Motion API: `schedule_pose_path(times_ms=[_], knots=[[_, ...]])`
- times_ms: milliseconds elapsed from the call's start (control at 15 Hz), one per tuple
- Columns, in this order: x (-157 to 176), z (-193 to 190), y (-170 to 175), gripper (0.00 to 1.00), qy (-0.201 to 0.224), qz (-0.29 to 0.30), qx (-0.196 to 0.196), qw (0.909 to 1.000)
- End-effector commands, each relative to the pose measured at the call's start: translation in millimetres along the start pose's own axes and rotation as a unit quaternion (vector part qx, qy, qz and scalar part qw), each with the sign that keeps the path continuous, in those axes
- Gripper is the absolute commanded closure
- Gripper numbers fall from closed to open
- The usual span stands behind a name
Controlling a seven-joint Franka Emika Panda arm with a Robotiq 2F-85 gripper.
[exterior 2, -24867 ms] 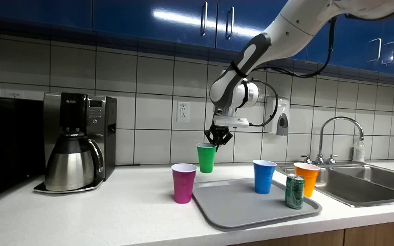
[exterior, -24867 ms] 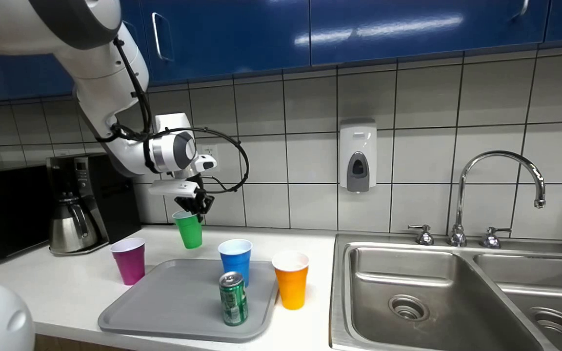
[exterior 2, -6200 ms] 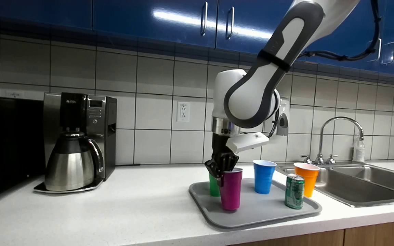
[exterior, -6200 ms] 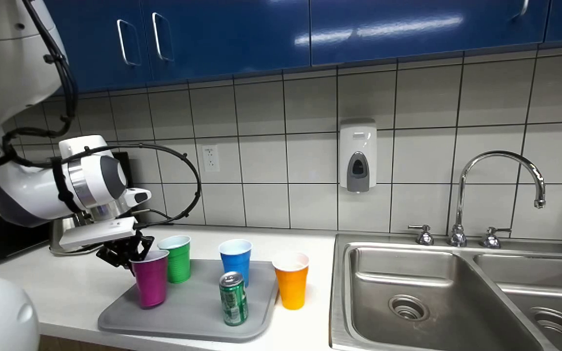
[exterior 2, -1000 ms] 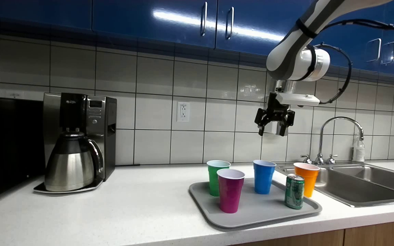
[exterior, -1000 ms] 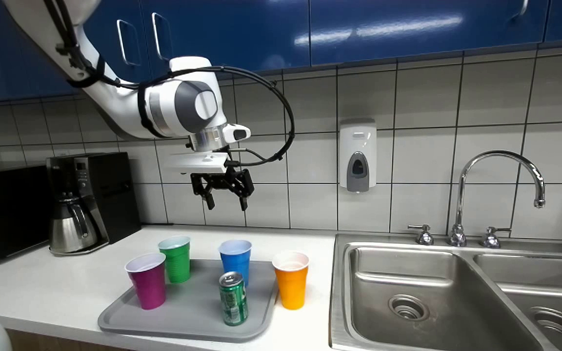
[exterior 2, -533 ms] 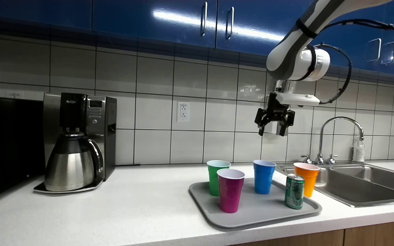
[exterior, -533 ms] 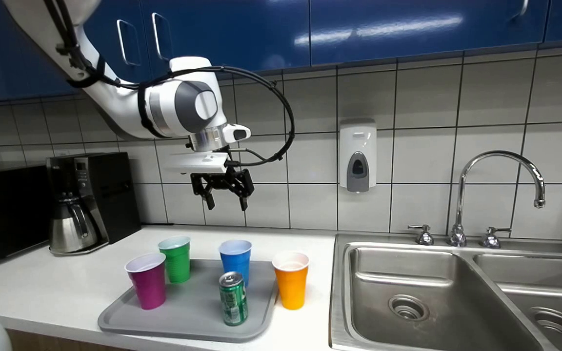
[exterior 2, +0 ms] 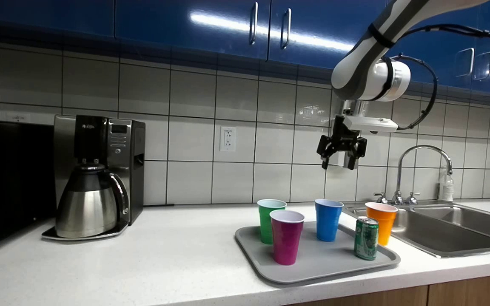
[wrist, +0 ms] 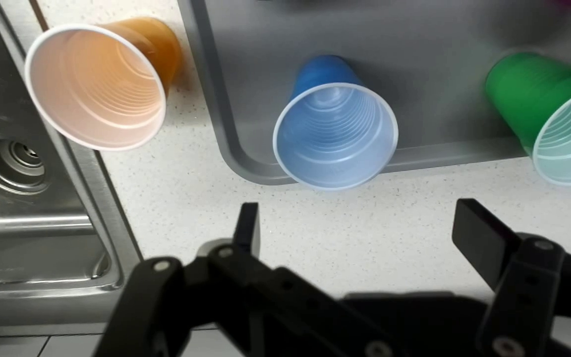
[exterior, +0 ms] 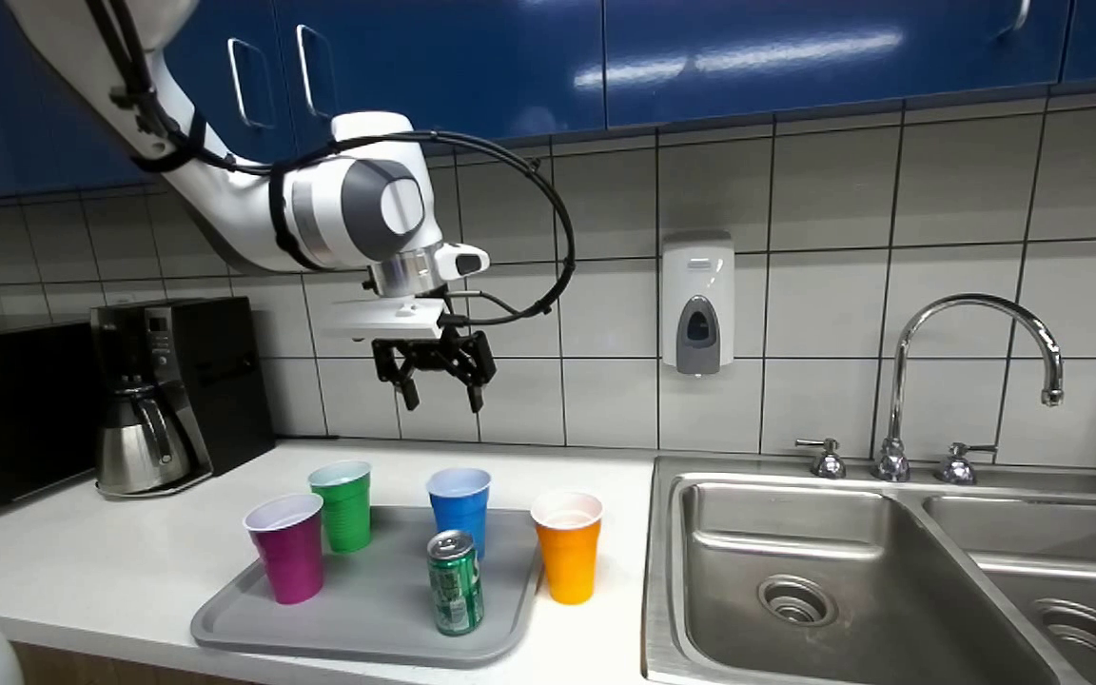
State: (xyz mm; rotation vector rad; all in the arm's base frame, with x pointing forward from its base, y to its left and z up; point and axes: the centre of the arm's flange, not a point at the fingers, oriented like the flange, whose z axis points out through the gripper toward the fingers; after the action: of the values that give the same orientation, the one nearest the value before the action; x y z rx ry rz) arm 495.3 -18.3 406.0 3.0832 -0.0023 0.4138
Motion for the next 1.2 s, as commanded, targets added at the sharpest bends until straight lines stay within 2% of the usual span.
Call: schedule_pose_path(times_ms=[0, 467, 1133], knots=[[-1.2, -3.2, 12.5, 0.0, -0.003, -0.009, -0.004, 0.9999], [-6.8, -4.0, 41.5, 0.0, -0.003, -0.005, -0.01, 0.9999], [-16.0, 16.8, 66.0, 0.0, -0.018, 0.014, -0.025, 0.9994]])
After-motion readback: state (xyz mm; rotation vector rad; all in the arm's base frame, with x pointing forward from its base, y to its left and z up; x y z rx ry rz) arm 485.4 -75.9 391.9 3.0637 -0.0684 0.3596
